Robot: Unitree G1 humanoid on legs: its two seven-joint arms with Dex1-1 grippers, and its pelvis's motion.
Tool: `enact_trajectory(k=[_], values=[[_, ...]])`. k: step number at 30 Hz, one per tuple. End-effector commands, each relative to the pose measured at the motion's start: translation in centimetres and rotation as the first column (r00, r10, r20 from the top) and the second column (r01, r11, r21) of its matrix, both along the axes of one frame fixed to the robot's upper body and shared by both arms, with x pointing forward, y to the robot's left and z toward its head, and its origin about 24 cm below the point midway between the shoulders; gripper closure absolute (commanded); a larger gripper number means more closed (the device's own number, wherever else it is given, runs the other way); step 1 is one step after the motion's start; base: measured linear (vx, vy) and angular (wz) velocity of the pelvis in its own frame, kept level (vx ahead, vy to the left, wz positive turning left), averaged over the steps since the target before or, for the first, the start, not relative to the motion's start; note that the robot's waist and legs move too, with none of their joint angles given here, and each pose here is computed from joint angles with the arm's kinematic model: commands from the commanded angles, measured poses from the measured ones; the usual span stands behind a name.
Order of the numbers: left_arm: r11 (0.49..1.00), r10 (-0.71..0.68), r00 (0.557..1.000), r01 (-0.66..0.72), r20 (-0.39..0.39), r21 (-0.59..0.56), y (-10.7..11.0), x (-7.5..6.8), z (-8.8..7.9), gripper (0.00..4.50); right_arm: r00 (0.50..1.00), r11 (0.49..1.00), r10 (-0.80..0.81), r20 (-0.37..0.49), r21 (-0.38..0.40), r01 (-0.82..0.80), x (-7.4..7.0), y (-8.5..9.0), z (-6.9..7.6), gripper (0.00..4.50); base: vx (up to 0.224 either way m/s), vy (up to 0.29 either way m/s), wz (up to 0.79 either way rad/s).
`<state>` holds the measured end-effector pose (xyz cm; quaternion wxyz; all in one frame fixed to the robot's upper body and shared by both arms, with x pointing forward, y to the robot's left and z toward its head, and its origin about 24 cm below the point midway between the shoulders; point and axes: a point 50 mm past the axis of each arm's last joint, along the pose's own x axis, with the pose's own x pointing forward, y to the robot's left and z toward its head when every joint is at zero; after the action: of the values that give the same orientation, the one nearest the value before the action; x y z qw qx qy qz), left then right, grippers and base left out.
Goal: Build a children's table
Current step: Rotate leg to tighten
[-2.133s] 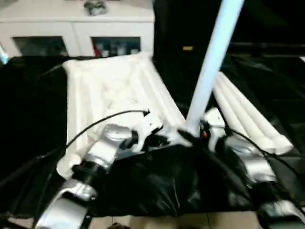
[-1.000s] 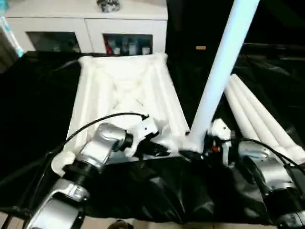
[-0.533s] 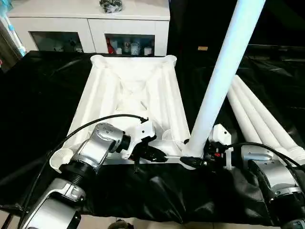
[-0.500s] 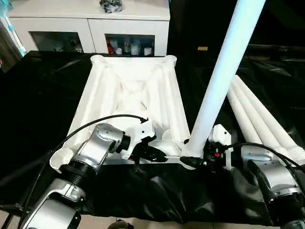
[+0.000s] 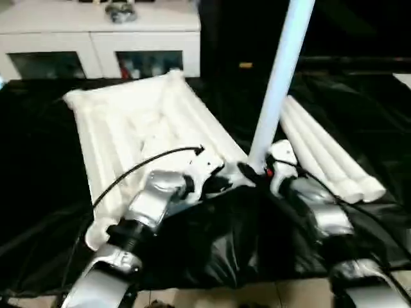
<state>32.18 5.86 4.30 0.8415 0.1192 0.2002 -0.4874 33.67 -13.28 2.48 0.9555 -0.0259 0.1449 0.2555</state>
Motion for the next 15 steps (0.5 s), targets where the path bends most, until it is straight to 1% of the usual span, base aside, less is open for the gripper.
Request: enact_trajectory(k=[1,2,5,7,8,10,14,15], values=[[0.972,-0.161,0.983,0.173,0.084,-0.158,-5.1,-1.1,2.8,4.50,0.990,0.997,0.082,-0.114,0.012,-0.081,-1.1,3.4,-2.4,1.18,0.000,0.000,0.00],[0.971,-0.167,0.982,0.179,0.088,-0.157,-5.1,-1.1,2.8,4.50,0.990,0.996,0.088,-0.113,0.025,-0.086,-1.1,3.5,-2.4,1.04,0.000,0.000,0.00],[0.966,-0.195,0.976,0.208,0.091,-0.154,-4.7,-1.3,2.7,4.50,0.987,0.992,0.113,-0.115,0.065,-0.106,-1.0,3.4,-2.2,0.97,0.000,0.000,0.00],[0.965,-0.209,0.974,0.219,0.086,-0.145,-4.4,-1.4,2.6,4.50,0.986,0.991,0.129,-0.107,0.057,-0.124,-1.0,3.1,-2.1,0.69,0.000,0.000,0.00],[0.962,-0.224,0.971,0.234,0.085,-0.142,-4.2,-1.4,2.5,4.50,0.984,0.988,0.150,-0.100,0.044,-0.146,-1.1,2.8,-2.1,0.60,0.000,0.000,0.00],[0.952,-0.264,0.961,0.273,0.080,-0.139,-3.7,-1.6,2.4,4.50,0.976,0.979,0.201,-0.086,0.043,-0.197,-1.4,2.2,-1.9,0.49,0.000,0.000,0.00],[0.924,-0.354,0.933,0.359,0.063,-0.133,-2.7,-2.0,2.4,4.50,0.942,0.943,0.330,-0.064,0.068,-0.326,-2.3,1.0,-1.4,0.49,0.000,0.000,0.00],[0.912,-0.384,0.922,0.388,0.055,-0.130,-2.4,-2.1,2.4,4.50,0.922,0.923,0.381,-0.061,0.071,-0.377,-2.7,0.6,-1.2,0.49,0.000,0.000,0.00]])
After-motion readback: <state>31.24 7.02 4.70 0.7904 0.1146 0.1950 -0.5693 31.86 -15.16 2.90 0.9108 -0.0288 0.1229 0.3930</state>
